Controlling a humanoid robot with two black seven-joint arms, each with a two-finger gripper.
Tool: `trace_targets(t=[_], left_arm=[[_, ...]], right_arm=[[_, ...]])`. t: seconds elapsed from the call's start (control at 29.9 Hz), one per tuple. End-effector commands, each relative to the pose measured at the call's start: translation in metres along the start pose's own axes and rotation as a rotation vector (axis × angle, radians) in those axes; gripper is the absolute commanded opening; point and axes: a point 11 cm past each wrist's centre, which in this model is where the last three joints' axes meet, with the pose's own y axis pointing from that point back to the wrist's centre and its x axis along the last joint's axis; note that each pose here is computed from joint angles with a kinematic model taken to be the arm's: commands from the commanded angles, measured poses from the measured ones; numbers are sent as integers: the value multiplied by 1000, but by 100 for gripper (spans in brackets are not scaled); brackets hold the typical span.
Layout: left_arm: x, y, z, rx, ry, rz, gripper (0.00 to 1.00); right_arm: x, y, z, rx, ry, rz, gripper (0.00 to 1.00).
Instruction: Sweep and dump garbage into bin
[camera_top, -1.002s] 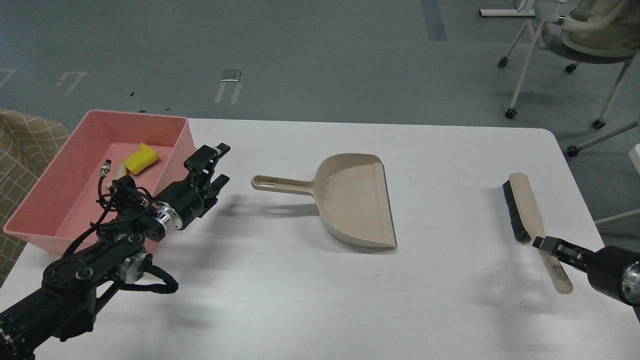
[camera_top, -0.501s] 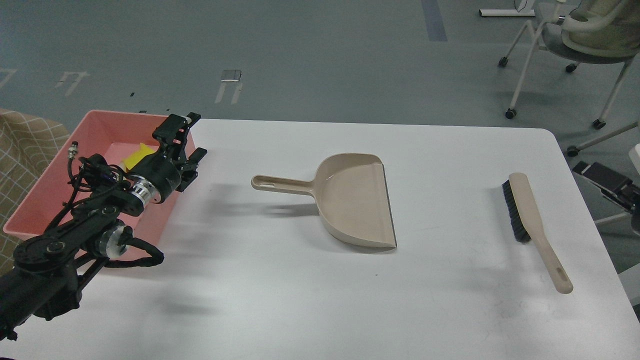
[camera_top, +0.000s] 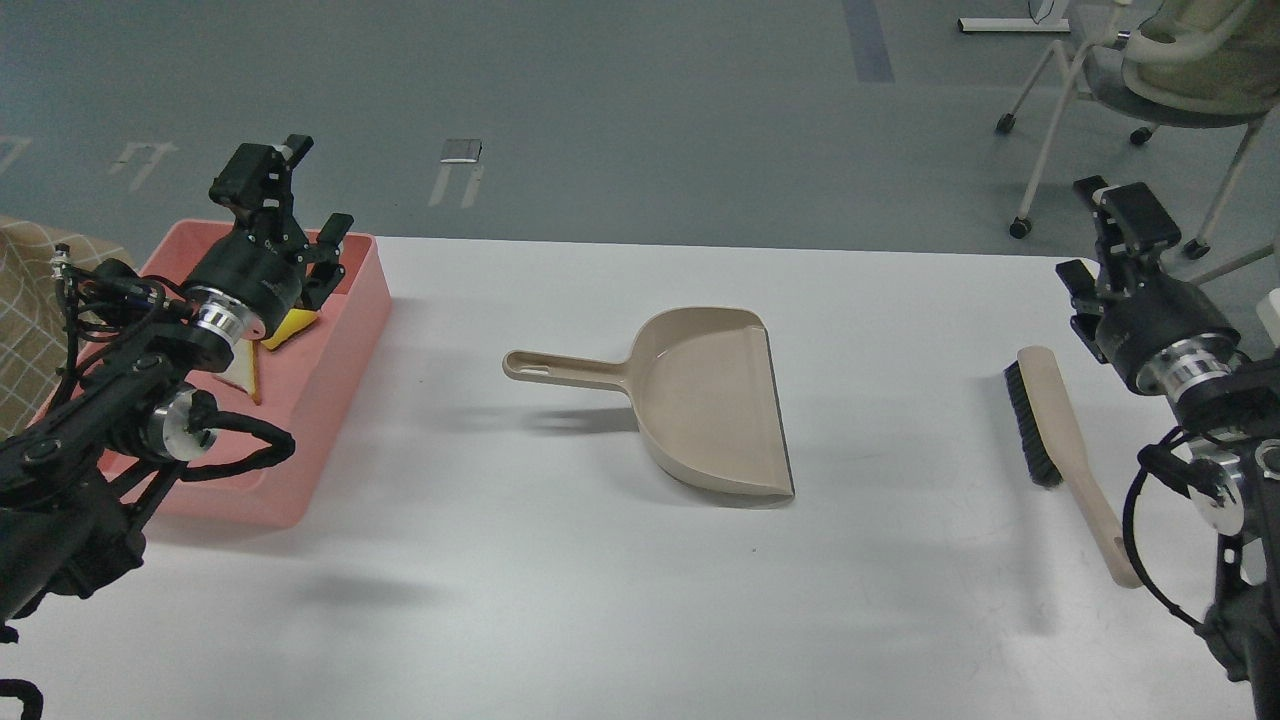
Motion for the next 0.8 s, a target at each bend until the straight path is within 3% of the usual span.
trace_targets(t=[0.0, 0.3, 0.77], left_arm=[[-1, -3, 8, -41, 74, 1, 98], [-28, -9, -5, -55, 199, -46, 98], [-23, -7, -1, -85, 292, -13, 98]], right_arm=[[-10, -15, -16, 69, -172, -28, 100], [-13, -29, -32, 119, -353, -35, 100], [-13, -33, -31, 131, -467, -52, 100]])
